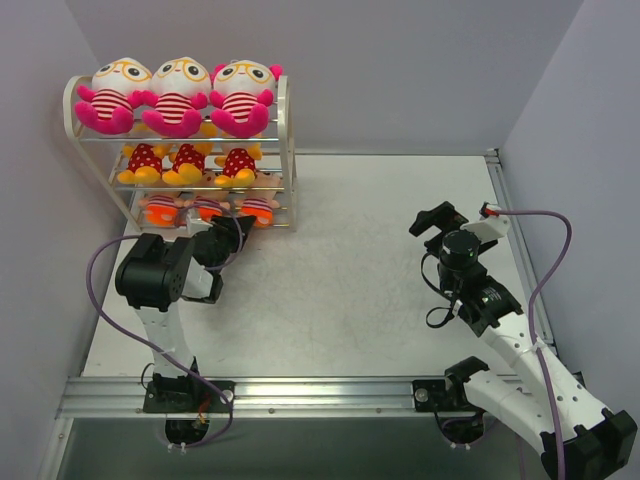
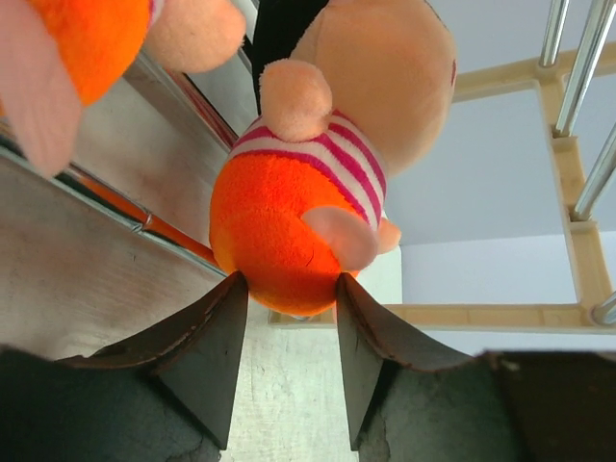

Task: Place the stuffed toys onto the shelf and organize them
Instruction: Place the stuffed toy onto shelf

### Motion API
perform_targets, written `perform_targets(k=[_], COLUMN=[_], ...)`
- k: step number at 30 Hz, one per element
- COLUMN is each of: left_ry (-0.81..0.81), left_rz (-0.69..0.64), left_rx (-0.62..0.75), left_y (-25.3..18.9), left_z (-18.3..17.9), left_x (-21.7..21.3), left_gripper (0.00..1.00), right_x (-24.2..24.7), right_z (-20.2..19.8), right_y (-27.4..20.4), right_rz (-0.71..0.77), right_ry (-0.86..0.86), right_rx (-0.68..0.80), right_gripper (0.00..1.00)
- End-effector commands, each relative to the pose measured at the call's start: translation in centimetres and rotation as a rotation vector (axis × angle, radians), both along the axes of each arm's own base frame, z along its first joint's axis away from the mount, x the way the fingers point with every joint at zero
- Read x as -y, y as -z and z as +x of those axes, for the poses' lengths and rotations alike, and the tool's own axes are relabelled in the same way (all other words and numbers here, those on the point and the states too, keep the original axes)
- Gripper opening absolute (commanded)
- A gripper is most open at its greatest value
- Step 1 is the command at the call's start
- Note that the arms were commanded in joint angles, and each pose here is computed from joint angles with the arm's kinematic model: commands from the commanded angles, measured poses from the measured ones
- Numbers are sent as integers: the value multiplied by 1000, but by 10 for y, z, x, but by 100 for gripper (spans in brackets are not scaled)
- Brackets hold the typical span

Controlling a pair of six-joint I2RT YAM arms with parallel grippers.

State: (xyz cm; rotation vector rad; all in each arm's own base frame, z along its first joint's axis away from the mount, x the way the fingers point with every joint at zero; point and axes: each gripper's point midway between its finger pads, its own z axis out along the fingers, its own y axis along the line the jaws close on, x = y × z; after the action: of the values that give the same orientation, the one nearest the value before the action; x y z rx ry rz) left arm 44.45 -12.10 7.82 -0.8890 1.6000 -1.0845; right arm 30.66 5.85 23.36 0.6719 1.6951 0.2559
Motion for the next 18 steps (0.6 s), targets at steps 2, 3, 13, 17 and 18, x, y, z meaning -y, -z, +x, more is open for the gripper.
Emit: perform_targets(k=[2,3,13,17,18], left_ry=[-15,-15,-22,-39,-43], left_rz=[-46,-45,-46,-45,-47], left_rx=[293,294,307,307,314], left_y=[-77,-77,-89,-94,-99], left_z=[-3,-4,-24,-38,-42], left_x=[-1,-1,-2,-7,-8], left_gripper=[52,53,64,72,73], right_x=[2,2,1,3,4], right_z=[2,2,1,-2,-2], right_y=[-7,-7,-10,-15,-15], right_rz=[9,11,16,13,10], right_ry=[8,7,0,1,2], right_rx=[30,29,33,43,40], right_gripper=[96,96,96,96,96])
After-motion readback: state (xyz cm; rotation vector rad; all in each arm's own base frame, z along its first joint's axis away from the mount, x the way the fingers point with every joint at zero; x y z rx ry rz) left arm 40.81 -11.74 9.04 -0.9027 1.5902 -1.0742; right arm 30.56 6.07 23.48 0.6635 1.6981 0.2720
